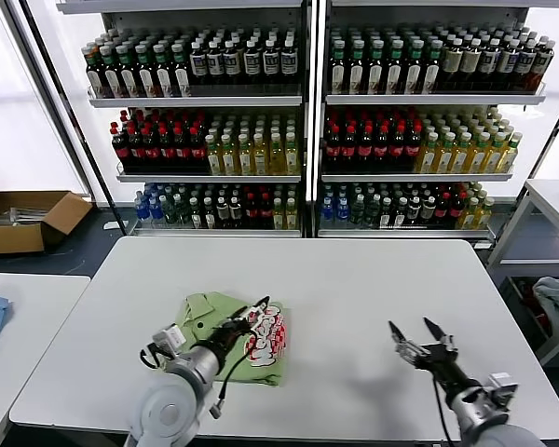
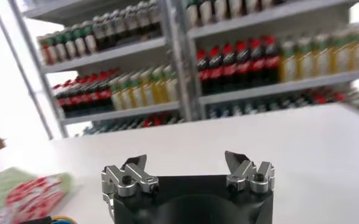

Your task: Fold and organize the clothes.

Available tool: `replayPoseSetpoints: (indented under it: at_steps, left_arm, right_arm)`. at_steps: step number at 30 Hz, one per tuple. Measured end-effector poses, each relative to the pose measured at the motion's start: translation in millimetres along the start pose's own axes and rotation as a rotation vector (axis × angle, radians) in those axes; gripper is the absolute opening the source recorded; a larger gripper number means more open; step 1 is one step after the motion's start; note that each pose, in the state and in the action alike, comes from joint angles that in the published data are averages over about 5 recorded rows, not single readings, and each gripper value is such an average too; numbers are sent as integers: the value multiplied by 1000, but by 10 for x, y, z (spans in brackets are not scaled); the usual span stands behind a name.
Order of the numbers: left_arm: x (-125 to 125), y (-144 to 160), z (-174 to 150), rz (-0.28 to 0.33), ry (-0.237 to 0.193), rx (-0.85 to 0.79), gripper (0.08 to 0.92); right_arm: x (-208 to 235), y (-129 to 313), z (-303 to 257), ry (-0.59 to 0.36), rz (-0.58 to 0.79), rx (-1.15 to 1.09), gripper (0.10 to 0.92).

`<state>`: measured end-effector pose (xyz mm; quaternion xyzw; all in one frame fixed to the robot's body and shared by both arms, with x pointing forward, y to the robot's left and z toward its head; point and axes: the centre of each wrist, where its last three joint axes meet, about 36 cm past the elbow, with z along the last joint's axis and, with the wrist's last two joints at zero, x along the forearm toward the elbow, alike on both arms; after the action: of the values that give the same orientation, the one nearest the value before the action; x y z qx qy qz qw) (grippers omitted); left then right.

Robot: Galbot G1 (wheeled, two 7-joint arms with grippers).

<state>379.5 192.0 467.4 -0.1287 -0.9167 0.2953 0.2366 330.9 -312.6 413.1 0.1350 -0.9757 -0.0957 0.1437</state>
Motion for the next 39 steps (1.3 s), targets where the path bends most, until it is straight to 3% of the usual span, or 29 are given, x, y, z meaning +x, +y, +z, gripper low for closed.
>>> replayPoseSetpoints:
  at_steps: [6, 12, 18, 28, 39]
  left_arm:
    - [171, 424, -148, -92, -98, -171, 806]
    - [401, 726, -240, -176, -176, -318, 822]
    - [590, 825, -220, -221, -210, -397, 823]
    - [773, 814, -111, -249, -224, -436, 823]
    - [846, 831, -87, -267, -230, -448, 823]
  right_arm:
    - [-430, 358, 154, 98, -132, -12, 823]
    - [-767, 706, 307, 178, -240, 10, 823]
    - [-1047, 1017, 422, 233, -315, 32, 808]
    - [-1353, 1384, 472, 266, -400, 68, 548]
    - [-1431, 1463, 412, 245, -429, 118, 245]
